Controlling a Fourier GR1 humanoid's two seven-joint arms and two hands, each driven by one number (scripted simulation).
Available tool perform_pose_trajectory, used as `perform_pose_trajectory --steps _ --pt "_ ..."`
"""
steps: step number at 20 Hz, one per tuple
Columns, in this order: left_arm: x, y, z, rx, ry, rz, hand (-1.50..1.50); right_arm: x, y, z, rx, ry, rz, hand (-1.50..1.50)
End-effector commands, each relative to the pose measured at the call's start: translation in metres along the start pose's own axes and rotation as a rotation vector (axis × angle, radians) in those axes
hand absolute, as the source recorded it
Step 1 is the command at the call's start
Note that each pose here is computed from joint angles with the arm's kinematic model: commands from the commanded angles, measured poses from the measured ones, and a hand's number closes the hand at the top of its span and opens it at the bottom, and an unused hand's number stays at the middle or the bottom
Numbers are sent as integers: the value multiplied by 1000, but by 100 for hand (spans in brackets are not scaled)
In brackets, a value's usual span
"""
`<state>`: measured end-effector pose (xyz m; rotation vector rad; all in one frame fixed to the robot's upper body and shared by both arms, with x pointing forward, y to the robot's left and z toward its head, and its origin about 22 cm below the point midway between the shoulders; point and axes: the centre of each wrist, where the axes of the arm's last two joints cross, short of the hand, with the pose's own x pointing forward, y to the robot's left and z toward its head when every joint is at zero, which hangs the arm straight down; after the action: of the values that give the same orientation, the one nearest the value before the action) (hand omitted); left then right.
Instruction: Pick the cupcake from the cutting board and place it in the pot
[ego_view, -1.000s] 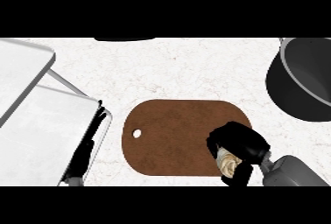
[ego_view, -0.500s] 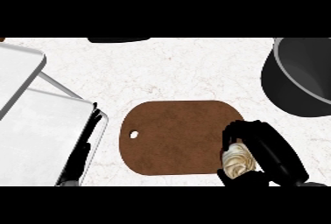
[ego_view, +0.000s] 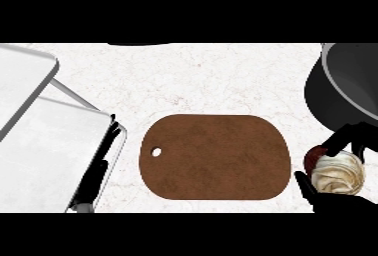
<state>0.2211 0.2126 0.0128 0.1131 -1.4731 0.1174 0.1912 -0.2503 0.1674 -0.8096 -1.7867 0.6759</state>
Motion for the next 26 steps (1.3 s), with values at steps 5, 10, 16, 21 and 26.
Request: perform_pose_trajectory --steps 5,10,16,21,26 --pt "63 41 -36 49 -189 -71 0 -18 -43 -9 -125 127 -39 150" --pt "66 36 -38 32 -162 -53 0 -51 -65 -20 -160 178 -52 150" --pt "54 35 -39 9 -171 -69 0 -96 -62 -35 -206 241 -191 150" --pt "56 27 -34 -8 -176 -66 0 -114 -100 -40 -270 240 309 150" --pt "59 17 -46 -27 -183 -46 0 -163 -75 -51 -254 293 364 150"
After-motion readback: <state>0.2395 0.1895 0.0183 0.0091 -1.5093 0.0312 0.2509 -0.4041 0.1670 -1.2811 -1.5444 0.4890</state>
